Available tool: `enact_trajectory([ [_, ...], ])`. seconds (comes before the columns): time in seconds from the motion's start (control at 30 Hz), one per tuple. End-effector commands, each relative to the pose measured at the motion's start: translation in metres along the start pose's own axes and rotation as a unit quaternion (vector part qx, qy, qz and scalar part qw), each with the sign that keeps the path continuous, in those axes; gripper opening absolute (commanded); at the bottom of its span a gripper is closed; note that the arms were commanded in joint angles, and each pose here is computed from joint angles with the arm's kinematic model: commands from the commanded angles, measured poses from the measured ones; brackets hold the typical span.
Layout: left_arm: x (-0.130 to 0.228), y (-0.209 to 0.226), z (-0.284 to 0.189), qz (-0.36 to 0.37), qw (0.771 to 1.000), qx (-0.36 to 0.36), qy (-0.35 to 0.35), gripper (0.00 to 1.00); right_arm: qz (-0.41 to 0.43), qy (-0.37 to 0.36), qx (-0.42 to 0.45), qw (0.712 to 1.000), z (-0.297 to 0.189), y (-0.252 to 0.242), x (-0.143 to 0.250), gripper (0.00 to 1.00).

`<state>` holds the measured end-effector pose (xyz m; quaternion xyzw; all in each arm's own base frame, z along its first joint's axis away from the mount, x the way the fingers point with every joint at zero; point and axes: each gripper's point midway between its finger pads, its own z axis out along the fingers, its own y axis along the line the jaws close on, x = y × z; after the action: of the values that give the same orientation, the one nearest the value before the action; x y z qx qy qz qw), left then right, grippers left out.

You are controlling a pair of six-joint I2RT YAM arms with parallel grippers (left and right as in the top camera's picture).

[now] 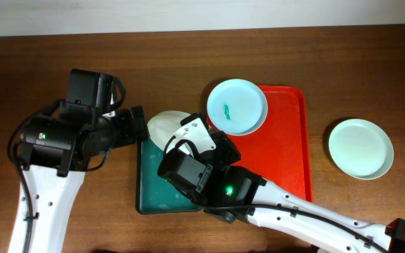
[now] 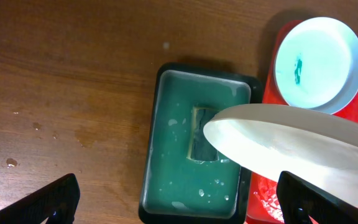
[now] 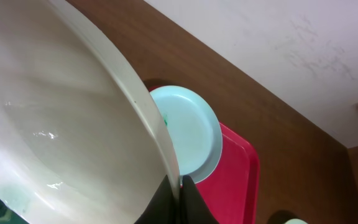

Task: Clean dirty plates on tray and stack at the side
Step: 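Lift the plate with the right gripper and dip it into the basin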

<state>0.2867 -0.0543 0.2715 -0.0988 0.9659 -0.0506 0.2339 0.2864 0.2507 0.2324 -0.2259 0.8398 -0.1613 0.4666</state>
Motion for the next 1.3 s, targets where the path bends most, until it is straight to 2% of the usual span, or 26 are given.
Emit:
enact_trajectory([
  [0.0, 0.0, 0.001, 0.0, 0.006, 1.0, -0.001, 0.0, 0.99, 0.021, -0.021, 0.011, 1.0, -0.009, -0.011, -0.014, 0.04],
  [0.1, 0.0, 0.001, 0.0, 0.006, 1.0, -0.001, 0.0, 0.99, 0.019, -0.022, 0.018, 0.999, -0.009, -0.013, -0.014, 0.04],
  [0.13, 0.0, 0.001, 0.0, 0.006, 1.0, -0.001, 0.0, 0.99, 0.019, -0.029, 0.045, 0.998, -0.009, -0.023, -0.016, 0.04],
  [0.3, 0.0, 0.001, 0.0, 0.006, 1.0, -0.001, 0.0, 0.99, -0.006, -0.038, -0.011, 0.999, -0.015, 0.002, -0.022, 0.04],
  [0.33, 0.0, 0.001, 0.0, 0.006, 1.0, -0.001, 0.0, 0.99, -0.003, -0.041, 0.041, 0.998, -0.013, -0.018, -0.023, 0.04],
  [0.37, 0.0, 0.001, 0.0, 0.006, 1.0, -0.001, 0.0, 0.99, 0.021, -0.043, 0.023, 0.999, -0.012, -0.013, -0.025, 0.04],
  [0.4, 0.0, 0.001, 0.0, 0.006, 1.0, -0.001, 0.0, 0.99, -0.005, -0.044, 0.0, 0.999, -0.015, -0.002, -0.025, 0.04],
  [0.43, 0.0, 0.001, 0.0, 0.006, 1.0, -0.001, 0.0, 1.0, -0.023, -0.051, 0.053, 0.997, -0.015, -0.021, -0.028, 0.04],
  [0.47, 0.0, 0.001, 0.0, 0.006, 1.0, -0.001, 0.0, 1.0, 0.024, -0.056, 0.052, 0.997, -0.014, -0.022, -0.031, 0.04],
  [0.5, 0.0, 0.001, 0.0, 0.006, 1.0, -0.001, 0.0, 1.0, 0.021, -0.05, -0.004, 0.999, -0.014, -0.001, -0.029, 0.04],
  [0.53, 0.0, 0.001, 0.0, 0.006, 1.0, -0.001, 0.0, 0.99, -0.022, -0.048, -0.016, 0.998, -0.016, 0.005, -0.027, 0.04],
  [0.57, 0.0, 0.001, 0.0, 0.006, 1.0, -0.001, 0.0, 0.99, -0.023, -0.049, 0.012, 0.998, -0.014, -0.006, -0.028, 0.04],
  [0.63, 0.0, 0.001, 0.0, 0.006, 1.0, -0.001, 0.0, 0.99, -0.001, -0.053, -0.013, 0.999, -0.016, 0.004, -0.03, 0.04],
  [1.27, 0.0, 0.001, 0.0, 0.006, 1.0, -0.001, 0.0, 0.99, -0.003, -0.051, -0.011, 0.999, -0.016, 0.003, -0.029, 0.04],
])
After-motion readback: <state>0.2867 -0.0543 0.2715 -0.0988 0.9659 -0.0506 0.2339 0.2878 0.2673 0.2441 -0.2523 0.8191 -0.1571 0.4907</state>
